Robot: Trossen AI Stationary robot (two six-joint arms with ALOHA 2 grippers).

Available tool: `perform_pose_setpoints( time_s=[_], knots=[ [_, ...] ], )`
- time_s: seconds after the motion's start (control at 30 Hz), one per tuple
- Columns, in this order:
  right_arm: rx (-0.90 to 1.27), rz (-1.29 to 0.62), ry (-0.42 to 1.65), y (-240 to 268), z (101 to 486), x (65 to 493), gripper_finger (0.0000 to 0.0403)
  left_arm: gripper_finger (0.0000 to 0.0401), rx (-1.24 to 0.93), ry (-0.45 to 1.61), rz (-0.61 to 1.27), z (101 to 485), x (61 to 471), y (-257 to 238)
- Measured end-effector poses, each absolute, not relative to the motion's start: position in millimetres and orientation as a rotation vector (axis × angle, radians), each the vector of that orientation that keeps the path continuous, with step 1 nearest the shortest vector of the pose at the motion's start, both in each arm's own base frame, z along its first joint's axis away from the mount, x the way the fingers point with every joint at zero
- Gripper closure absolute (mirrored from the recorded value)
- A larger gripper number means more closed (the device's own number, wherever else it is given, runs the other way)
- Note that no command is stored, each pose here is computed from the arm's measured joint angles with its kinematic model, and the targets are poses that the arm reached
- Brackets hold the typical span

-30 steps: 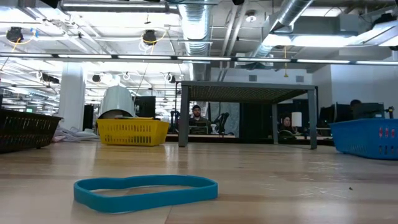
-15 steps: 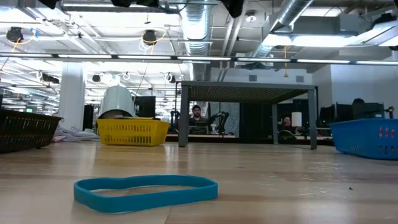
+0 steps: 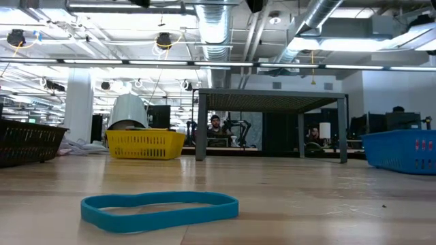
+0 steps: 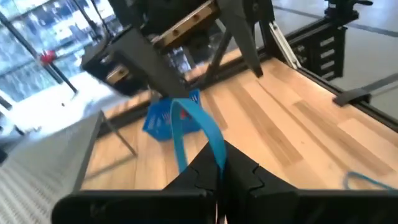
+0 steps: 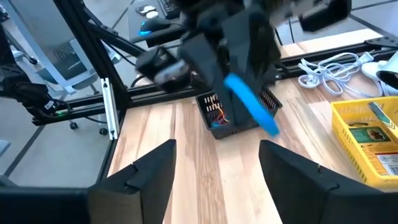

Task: Pick & Place Office Desk Supplies
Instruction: Put the blue rubber band into the black bin

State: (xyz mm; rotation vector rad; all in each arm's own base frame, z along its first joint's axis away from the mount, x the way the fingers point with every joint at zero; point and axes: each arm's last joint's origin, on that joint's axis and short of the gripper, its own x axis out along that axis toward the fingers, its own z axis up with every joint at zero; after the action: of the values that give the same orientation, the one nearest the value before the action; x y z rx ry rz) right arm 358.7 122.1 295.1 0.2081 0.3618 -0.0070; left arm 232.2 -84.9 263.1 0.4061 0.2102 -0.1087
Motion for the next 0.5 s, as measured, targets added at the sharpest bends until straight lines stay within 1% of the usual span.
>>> perform_pose_setpoints(
  time_s=[0.07,0.2,0.23,0.5],
  knots=[
    [0.206,-0.007,0.362,122.1,295.1,358.7,0.0185,0.0401,0.393,0.259,-0.128,266.2,220.4,-80.6],
    [0.181,-0.012,0.384,119.9,292.9,358.5,0.0198,0.0401,0.387,0.413,-0.280,263.0,193.9,-75.2],
    [0.172,-0.017,0.402,118.6,291.2,358.2,0.0202,0.0401,0.369,0.450,-0.294,261.7,188.3,-74.4],
    [0.153,-0.053,0.525,112.6,280.1,353.9,0.0227,0.0401,0.069,0.671,-0.267,258.0,151.1,-67.9]
  ],
)
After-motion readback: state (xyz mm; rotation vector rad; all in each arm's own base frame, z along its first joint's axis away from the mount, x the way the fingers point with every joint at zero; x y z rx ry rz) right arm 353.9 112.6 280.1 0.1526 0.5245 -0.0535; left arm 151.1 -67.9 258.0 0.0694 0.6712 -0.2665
